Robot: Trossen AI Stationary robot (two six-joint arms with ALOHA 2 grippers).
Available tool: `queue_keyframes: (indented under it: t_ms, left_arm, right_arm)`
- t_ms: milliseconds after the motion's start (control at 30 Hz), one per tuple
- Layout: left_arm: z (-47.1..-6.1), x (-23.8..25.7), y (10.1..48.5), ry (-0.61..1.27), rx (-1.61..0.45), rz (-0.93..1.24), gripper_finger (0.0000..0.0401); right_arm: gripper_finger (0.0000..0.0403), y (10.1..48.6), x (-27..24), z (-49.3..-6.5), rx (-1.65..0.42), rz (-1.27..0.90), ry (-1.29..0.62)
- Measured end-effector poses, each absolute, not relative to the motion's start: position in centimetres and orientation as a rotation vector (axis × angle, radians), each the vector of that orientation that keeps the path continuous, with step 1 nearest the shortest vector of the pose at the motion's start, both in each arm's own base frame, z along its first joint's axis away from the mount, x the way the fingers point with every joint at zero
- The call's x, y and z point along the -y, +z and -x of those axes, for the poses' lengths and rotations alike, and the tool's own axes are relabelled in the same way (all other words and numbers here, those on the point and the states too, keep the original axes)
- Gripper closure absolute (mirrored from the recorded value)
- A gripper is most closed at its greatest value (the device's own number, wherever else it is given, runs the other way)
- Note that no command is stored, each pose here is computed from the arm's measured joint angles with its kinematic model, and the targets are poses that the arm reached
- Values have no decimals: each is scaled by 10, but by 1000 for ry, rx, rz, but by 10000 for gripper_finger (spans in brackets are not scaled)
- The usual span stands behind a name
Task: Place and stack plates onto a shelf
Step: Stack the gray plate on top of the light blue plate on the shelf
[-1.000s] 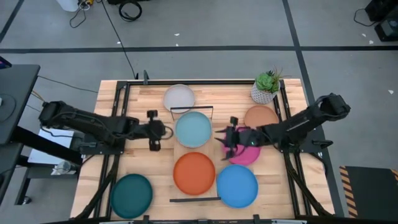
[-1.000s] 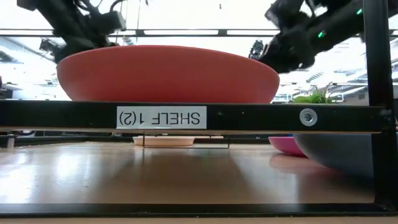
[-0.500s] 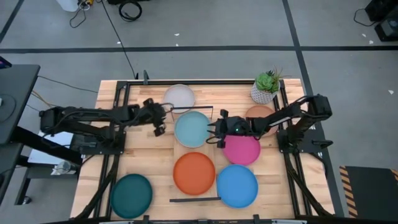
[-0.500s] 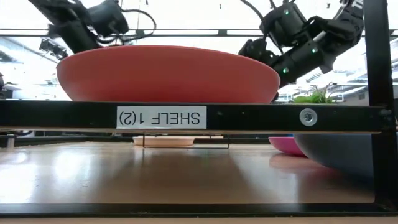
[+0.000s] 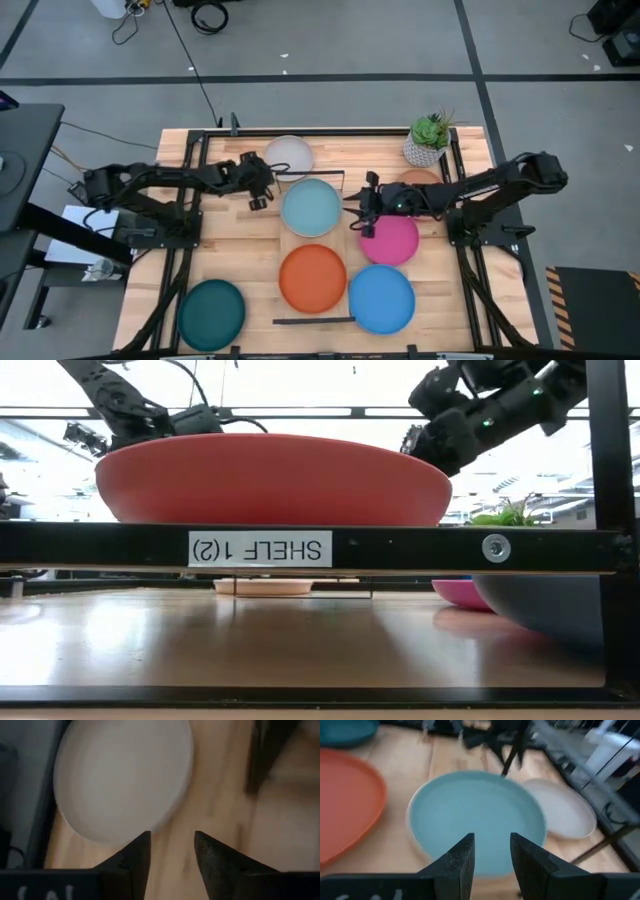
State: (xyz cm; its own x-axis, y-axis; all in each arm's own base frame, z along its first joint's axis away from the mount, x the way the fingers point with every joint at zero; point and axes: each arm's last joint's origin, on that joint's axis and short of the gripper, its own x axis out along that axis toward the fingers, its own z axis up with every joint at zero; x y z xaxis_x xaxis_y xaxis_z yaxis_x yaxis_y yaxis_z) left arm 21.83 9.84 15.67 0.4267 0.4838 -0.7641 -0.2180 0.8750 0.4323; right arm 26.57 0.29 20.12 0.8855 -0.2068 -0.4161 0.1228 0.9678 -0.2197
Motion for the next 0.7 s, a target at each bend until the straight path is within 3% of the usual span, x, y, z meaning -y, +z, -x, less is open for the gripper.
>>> queue_keyframes:
  t_ms: [267, 500, 700]
  left_arm:
    - [-214, -126, 147, 259, -1015, -283, 203]
    - [-204, -131, 142, 51, -984, -316, 225]
    - [-184, -133, 123, 5, -1014, -410, 242]
  right_arm:
    - [272, 204, -23, -258, -475, 171, -103]
    - [272, 209, -38, -253, -459, 179, -92]
    - [272, 211, -41, -255, -418, 180, -119]
